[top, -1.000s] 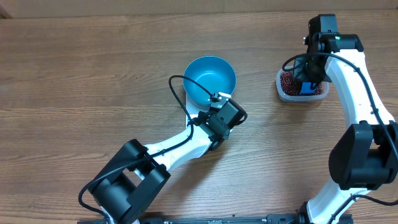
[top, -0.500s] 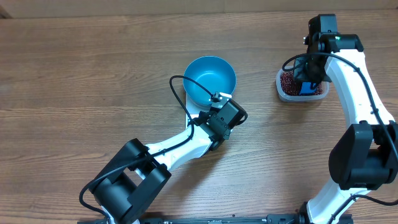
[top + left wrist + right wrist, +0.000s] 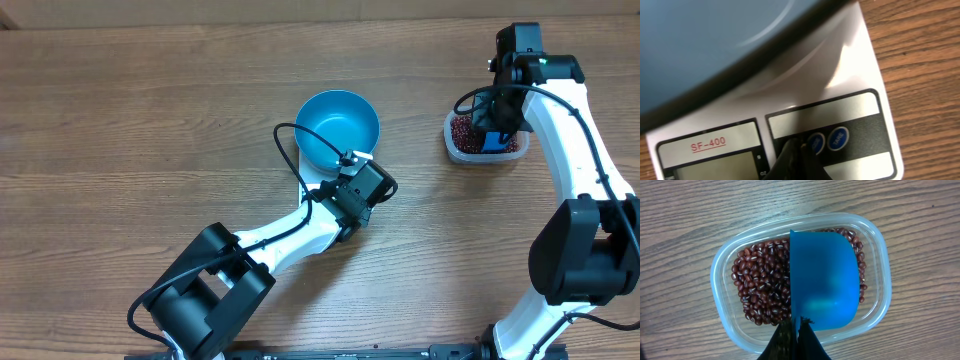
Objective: Scoop item into bowl and weigh 150g on scale
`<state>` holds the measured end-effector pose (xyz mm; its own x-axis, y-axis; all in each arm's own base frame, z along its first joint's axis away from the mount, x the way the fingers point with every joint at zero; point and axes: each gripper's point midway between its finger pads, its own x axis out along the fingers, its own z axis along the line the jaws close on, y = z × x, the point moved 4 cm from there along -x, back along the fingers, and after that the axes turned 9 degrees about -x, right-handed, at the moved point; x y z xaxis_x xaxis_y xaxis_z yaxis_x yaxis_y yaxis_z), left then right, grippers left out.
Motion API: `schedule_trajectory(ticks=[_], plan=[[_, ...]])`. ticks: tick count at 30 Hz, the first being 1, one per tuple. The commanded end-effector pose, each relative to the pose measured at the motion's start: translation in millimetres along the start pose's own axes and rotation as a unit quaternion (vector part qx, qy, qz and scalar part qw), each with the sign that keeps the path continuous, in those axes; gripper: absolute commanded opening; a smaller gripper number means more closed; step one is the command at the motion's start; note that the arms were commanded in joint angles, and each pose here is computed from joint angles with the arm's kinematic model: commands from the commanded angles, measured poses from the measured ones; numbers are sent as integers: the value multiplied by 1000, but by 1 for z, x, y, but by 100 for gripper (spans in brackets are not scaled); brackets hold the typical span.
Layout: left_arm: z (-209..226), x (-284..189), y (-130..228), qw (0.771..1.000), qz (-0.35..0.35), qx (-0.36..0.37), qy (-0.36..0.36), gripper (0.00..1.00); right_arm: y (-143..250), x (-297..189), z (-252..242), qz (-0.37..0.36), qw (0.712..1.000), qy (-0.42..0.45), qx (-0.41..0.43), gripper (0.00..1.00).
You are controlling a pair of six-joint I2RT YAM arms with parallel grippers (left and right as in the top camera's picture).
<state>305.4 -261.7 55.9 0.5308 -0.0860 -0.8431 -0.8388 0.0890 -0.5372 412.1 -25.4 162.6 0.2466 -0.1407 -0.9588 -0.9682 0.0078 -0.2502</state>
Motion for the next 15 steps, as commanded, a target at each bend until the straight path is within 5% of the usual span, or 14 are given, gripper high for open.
schedule_trajectory(ticks=[1, 15], plan=[[2, 6, 7, 1000, 13, 9, 2, 4, 7, 12, -4, 17, 1000, 13, 1, 4], [1, 6, 3, 1000, 3, 6, 2, 4, 7, 12, -4, 17, 1000, 13, 1, 4]])
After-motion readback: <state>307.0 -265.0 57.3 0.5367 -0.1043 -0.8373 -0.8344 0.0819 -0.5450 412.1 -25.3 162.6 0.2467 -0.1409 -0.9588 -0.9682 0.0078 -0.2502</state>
